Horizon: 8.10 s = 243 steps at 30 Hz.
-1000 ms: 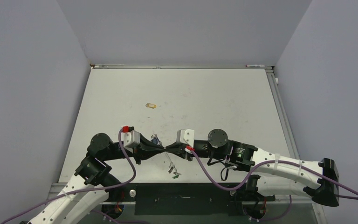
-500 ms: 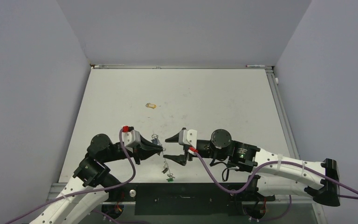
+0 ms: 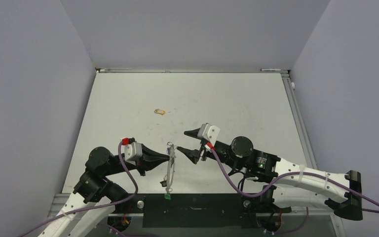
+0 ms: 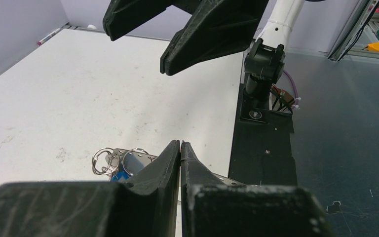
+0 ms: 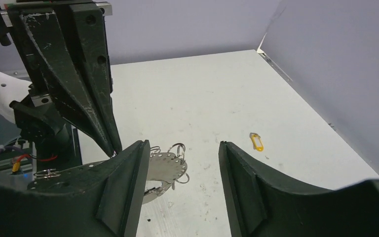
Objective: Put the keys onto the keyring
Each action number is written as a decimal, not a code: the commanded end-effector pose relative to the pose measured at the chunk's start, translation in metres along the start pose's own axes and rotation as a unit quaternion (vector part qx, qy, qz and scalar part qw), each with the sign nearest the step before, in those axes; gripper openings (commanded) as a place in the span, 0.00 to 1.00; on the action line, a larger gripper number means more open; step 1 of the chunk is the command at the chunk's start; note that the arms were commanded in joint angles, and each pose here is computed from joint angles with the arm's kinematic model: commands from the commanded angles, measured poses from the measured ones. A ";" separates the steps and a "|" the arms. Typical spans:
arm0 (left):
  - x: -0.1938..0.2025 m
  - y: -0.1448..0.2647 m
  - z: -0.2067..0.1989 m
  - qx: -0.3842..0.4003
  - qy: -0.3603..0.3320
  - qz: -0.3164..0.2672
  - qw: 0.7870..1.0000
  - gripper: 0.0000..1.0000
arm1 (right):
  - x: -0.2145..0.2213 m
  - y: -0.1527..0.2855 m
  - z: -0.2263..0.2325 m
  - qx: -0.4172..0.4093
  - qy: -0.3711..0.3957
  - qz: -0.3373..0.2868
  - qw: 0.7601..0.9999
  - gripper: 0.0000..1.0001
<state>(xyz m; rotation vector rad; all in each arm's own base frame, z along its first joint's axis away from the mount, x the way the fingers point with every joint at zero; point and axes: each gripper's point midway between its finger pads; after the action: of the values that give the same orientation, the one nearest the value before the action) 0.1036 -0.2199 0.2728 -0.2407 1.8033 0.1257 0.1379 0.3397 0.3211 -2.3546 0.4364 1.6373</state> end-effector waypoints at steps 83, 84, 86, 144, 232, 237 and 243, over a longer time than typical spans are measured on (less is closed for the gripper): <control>-0.003 -0.004 0.002 0.008 0.000 0.000 1.000 0.22 | -0.009 -0.012 0.044 -0.176 0.066 -0.009 0.982 0.05; -0.004 -0.004 0.002 0.009 0.000 -0.001 1.000 0.22 | -0.009 -0.012 0.044 -0.177 0.066 -0.010 0.982 0.05; -0.004 -0.004 0.002 0.011 0.000 -0.002 1.000 0.21 | -0.009 -0.011 0.046 -0.180 0.065 -0.011 0.982 0.05; -0.038 0.028 -0.026 -0.002 -0.032 -0.100 0.995 0.00 | -0.038 0.013 -0.112 0.252 -0.062 -0.036 0.965 0.65; -0.044 0.075 0.030 -0.225 -0.022 -0.146 0.963 0.00 | 0.300 -0.188 -0.099 0.049 -0.169 0.282 0.943 0.05; -0.044 0.075 0.029 -0.221 -0.025 -0.148 0.964 0.00 | 0.305 -0.130 -0.063 0.066 -0.154 0.328 0.930 0.05; -0.045 0.075 0.026 -0.216 -0.027 -0.149 0.965 0.00 | 0.293 -0.076 -0.020 0.108 -0.129 0.363 0.916 0.05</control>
<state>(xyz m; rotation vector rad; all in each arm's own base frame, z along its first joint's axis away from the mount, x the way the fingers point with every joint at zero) 0.1324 -0.1410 0.2724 -0.7657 1.7340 0.4122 0.2968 0.3738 0.0245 -1.8699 1.4975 2.1664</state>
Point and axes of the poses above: each gripper's point midway between its finger pads, its own y axis back along the fingers, its own z axis along the line the jaws close on, x = y × z, and after that the axes turned 11 degrees about y, right-handed
